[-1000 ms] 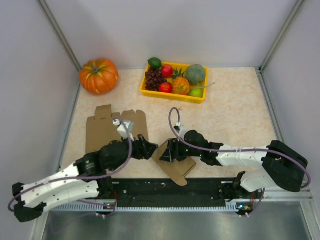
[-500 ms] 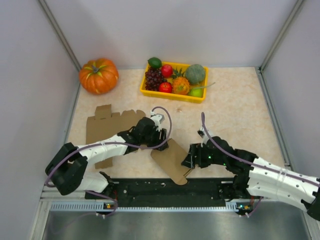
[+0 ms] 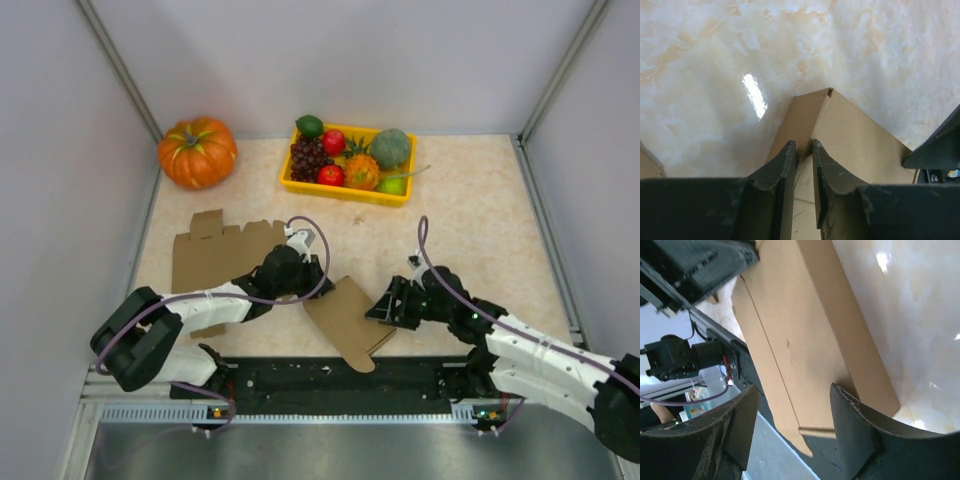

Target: Fold the paper box

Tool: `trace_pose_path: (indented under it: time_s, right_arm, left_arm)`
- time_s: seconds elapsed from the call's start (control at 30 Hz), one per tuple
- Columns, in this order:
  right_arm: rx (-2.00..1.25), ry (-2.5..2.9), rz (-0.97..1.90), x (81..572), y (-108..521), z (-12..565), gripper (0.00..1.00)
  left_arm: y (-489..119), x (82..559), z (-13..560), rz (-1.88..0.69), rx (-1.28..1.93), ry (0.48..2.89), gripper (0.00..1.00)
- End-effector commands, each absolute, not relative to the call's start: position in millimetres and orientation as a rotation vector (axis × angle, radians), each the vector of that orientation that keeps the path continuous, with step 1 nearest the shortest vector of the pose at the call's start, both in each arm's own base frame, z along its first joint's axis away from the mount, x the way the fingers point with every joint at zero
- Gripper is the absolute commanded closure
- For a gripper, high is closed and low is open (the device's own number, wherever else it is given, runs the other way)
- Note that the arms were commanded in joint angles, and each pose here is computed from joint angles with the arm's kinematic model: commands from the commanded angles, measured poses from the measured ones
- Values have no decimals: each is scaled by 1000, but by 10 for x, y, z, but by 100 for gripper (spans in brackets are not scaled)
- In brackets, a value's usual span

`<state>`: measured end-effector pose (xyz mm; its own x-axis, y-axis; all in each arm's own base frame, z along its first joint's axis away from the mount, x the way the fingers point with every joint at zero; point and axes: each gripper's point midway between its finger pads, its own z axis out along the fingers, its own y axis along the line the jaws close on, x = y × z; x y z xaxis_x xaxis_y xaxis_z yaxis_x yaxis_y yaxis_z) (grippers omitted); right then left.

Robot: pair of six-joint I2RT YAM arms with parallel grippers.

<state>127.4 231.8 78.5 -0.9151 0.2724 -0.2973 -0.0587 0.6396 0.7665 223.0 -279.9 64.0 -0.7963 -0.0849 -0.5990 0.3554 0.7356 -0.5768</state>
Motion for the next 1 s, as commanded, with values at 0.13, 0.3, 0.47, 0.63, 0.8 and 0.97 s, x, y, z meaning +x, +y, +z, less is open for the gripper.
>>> trace_pose_path:
  time_s: [0.13, 0.3, 0.47, 0.63, 0.8, 0.97]
  right_arm:
    - [-132, 2515, 740, 2093, 2127, 825, 30]
    - [-60, 2724, 528, 1616, 1653, 848, 15]
    - [56, 2746, 783, 1116, 1712, 942, 18]
    - [329, 2681, 962, 1112, 1846, 843, 21]
    - [351, 2609, 1115, 1230, 2055, 802, 31]
    - [266, 2505, 1077, 1754, 2153, 921, 35]
  left_arm:
    - [-2747, 2109, 598, -990, 77, 2305, 73]
    - [-2774, 2093, 565, -994, 87, 2325, 68]
    - [-2820, 2054, 570, -1024, 42, 2318, 65]
    - [-2757, 2050, 538, -976, -33, 2317, 62]
    - [-2715, 2017, 534, -980, -79, 2322, 58]
    - [-2739, 1981, 537, -1016, -78, 2322, 59]
